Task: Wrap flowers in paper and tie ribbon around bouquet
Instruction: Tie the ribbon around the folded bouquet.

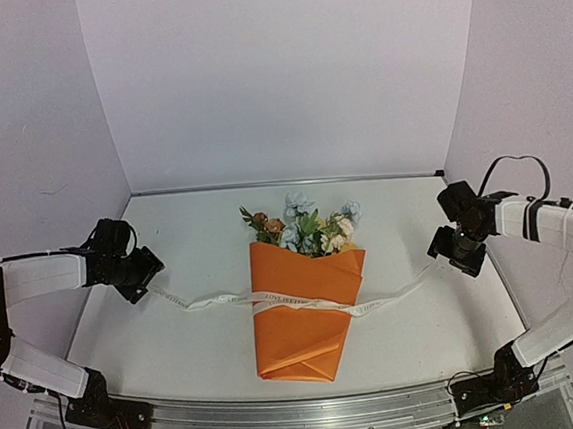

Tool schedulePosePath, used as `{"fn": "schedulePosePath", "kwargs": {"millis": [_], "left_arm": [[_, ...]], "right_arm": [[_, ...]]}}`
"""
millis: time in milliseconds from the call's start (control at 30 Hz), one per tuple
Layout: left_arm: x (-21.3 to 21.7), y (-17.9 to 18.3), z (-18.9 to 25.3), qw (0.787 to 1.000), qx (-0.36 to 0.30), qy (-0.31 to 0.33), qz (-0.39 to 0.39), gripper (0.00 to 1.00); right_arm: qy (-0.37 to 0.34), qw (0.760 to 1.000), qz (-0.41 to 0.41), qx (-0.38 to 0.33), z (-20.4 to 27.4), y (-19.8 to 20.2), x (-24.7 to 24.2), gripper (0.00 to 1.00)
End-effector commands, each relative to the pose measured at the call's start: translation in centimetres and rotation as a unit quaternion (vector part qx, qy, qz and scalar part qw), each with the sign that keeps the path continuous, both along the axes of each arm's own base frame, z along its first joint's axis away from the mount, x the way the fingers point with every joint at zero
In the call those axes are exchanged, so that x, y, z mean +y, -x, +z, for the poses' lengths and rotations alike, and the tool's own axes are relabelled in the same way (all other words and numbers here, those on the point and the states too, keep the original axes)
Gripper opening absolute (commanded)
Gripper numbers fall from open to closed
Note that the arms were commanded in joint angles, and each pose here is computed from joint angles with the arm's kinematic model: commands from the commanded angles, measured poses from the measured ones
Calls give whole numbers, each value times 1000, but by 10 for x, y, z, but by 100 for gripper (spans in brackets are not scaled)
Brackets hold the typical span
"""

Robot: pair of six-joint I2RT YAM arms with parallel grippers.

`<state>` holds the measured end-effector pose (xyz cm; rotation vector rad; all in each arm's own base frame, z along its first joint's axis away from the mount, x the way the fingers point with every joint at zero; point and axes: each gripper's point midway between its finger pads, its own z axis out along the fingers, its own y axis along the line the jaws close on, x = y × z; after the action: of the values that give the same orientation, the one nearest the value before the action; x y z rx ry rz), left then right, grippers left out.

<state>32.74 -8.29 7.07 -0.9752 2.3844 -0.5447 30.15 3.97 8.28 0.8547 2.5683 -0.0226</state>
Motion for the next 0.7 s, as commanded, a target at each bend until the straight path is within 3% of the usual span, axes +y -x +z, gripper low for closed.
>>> {"fn": "schedulePosePath", "kwargs": {"millis": [0, 200, 500, 667], "left_arm": [[-5, 2, 34, 998, -29, 54, 28, 80], [-30, 11, 47, 990, -38, 135, 20, 81], [-85, 27, 37, 987, -16, 155, -28, 82], [-107, 36, 32, 985, 2, 169, -30, 83]], "right_arm": [[-59, 998, -4, -38, 17, 18, 12, 84], [-112, 990, 11, -87, 35, 35, 59, 84], [-165, 979, 69, -99, 27, 45, 163, 72], [-192, 975, 66, -89, 8, 54, 196, 71]]}}
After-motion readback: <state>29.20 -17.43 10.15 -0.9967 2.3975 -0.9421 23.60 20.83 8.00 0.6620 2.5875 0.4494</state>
